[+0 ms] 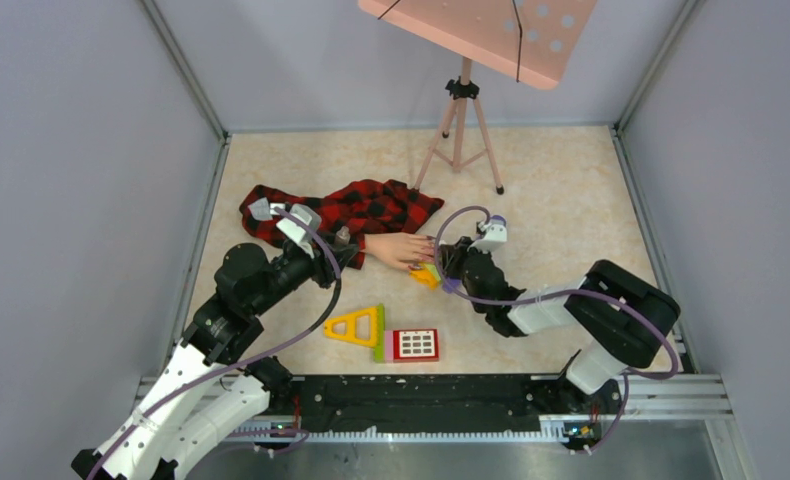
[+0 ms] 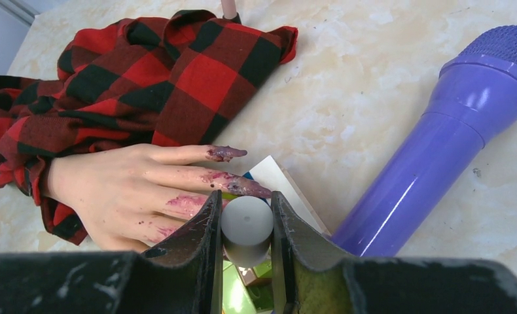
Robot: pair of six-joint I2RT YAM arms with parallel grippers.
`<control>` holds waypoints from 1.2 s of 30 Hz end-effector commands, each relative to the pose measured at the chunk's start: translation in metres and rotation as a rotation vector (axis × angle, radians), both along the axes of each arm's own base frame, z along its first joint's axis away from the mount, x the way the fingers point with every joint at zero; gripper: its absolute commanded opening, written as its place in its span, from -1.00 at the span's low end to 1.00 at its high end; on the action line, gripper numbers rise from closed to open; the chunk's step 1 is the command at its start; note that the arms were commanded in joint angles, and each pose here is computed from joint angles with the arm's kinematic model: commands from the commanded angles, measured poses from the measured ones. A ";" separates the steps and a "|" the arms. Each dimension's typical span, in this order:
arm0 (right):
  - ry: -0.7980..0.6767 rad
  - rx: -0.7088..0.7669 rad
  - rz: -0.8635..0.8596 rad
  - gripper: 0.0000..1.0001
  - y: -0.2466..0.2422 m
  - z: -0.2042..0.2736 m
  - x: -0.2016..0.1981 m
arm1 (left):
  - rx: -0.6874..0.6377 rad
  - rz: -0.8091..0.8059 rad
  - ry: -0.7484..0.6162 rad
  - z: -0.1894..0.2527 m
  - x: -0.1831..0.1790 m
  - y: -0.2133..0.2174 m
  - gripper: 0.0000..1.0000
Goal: Paint the nails
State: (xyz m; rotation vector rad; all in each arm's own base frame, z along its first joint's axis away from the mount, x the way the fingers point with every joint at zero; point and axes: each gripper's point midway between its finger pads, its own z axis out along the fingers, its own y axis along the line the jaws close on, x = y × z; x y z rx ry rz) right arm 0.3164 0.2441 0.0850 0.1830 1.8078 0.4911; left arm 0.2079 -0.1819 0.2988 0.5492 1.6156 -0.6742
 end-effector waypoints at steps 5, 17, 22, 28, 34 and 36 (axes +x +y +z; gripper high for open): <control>-0.067 0.053 0.007 -1.00 0.016 0.026 0.009 | -0.021 0.003 -0.045 0.012 0.001 0.000 -1.00; -0.046 0.033 -0.003 -1.00 0.014 0.015 0.010 | -0.022 0.000 -0.045 0.012 0.000 0.000 -1.00; -0.038 0.025 -0.009 -1.00 0.012 0.012 0.009 | -0.022 -0.001 -0.046 0.013 0.000 0.000 -1.00; -0.028 0.008 -0.030 -1.00 0.006 0.009 0.008 | -0.022 -0.002 -0.045 0.013 0.000 0.000 -1.00; -0.016 -0.002 -0.038 -1.00 0.003 0.004 0.006 | -0.024 -0.003 -0.045 0.013 0.000 0.000 -1.00; -0.013 -0.006 -0.040 -1.00 0.002 0.003 0.006 | -0.024 -0.002 -0.046 0.013 0.000 0.000 -1.00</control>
